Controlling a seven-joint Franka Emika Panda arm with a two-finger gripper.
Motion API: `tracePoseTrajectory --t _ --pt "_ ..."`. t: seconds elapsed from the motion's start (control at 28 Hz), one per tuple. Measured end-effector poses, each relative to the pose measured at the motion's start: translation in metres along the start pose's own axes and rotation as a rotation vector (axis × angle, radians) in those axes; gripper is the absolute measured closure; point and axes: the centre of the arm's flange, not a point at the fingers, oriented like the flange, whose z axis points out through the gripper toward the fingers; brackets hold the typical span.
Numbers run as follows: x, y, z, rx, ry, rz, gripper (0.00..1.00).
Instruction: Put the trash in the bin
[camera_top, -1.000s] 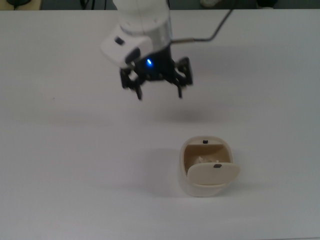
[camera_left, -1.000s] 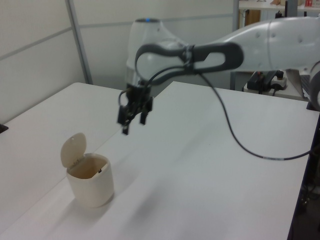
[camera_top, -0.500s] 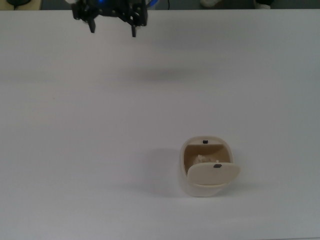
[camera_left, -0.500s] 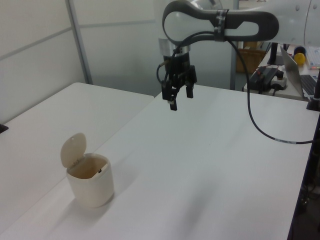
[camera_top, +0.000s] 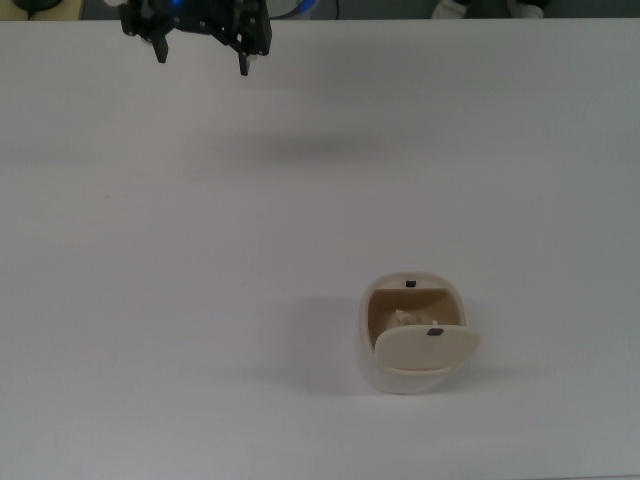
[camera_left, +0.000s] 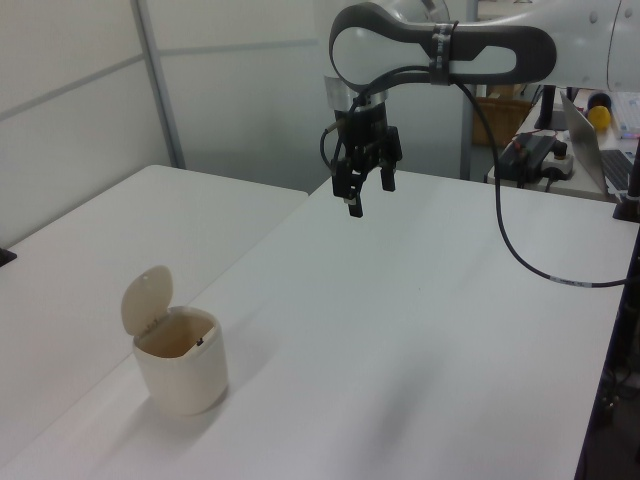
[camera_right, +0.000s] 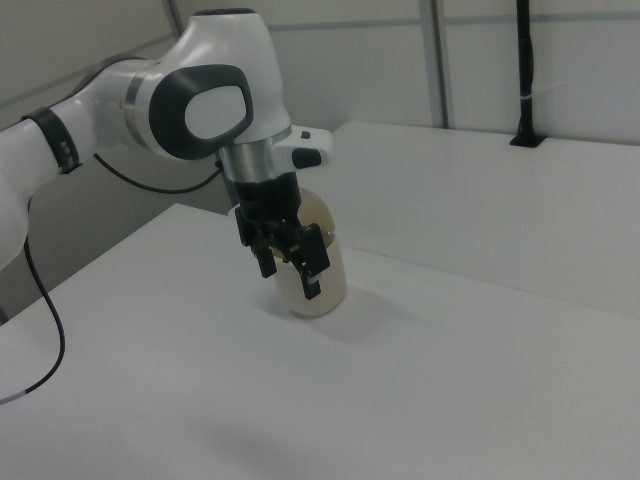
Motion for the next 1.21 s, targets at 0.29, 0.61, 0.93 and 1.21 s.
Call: tracePoseTrajectory --t 0.29,0.61,0.93,1.21 --pt "-0.0003 -0.0036 0.0 0.0 0.0 -0.006 0.0" --pt "-0.0001 -0.0036 0.0012 -0.001 -0.002 -0.006 0.0" --pt "-0.0003 -0.0033 0.0015 -0.001 -0.005 -0.006 0.0" --pt "-0.0014 -0.0032 0.0024 -0.002 -0.015 -0.006 0.0"
